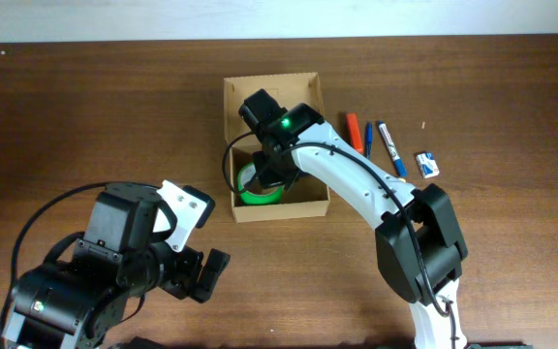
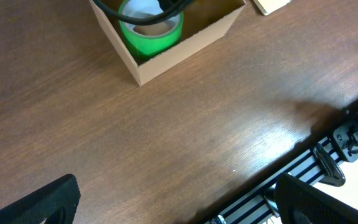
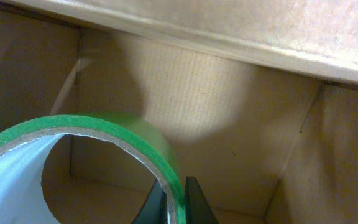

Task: Pack container
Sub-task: 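Open the right gripper and withdraw it from the box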

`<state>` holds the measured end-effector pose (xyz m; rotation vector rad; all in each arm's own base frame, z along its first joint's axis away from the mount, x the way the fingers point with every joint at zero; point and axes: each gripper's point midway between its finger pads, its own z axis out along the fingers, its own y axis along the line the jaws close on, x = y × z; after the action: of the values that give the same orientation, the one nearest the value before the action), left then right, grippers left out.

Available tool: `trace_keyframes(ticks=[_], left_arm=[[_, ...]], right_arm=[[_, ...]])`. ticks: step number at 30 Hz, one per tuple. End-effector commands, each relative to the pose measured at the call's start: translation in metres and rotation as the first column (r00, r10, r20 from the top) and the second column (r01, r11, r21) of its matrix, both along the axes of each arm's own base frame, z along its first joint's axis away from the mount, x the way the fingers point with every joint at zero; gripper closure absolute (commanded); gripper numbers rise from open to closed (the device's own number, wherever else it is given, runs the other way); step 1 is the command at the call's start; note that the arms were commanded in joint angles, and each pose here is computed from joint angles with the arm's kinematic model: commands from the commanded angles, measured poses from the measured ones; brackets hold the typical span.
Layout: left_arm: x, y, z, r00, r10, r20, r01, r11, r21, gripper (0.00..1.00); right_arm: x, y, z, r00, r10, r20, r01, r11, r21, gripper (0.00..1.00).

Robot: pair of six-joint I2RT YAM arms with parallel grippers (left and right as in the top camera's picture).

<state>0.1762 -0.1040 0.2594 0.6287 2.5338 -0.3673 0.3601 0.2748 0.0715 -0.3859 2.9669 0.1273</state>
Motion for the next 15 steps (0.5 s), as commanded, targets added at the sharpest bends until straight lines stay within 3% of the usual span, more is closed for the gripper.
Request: trace_keyframes(ticks=[1, 6, 15], left_arm=[[-0.0015, -0.0015, 0.0027, 1.0, -0.021, 0.012, 0.022, 1.0, -0.007, 0.0], [-0.0015, -0.0015, 0.0027, 1.0, -0.022, 0.012, 0.022, 1.0, -0.007, 0.0], [-0.0015, -0.0015, 0.0027, 1.0, -0.022, 0.012, 0.022, 1.0, -0.007, 0.0]], right_arm=[[-0.0012, -0.0009, 0.0034, 1.0, -0.006, 0.012, 0.006, 1.0, -0.004, 0.89], [-0.0012, -0.0009, 0.0034, 1.0, -0.006, 0.012, 0.006, 1.0, -0.004, 0.76], [-0.0019, 0.0001, 0.005, 1.0, -0.002, 0.009, 0.002, 1.0, 0.003, 0.76]])
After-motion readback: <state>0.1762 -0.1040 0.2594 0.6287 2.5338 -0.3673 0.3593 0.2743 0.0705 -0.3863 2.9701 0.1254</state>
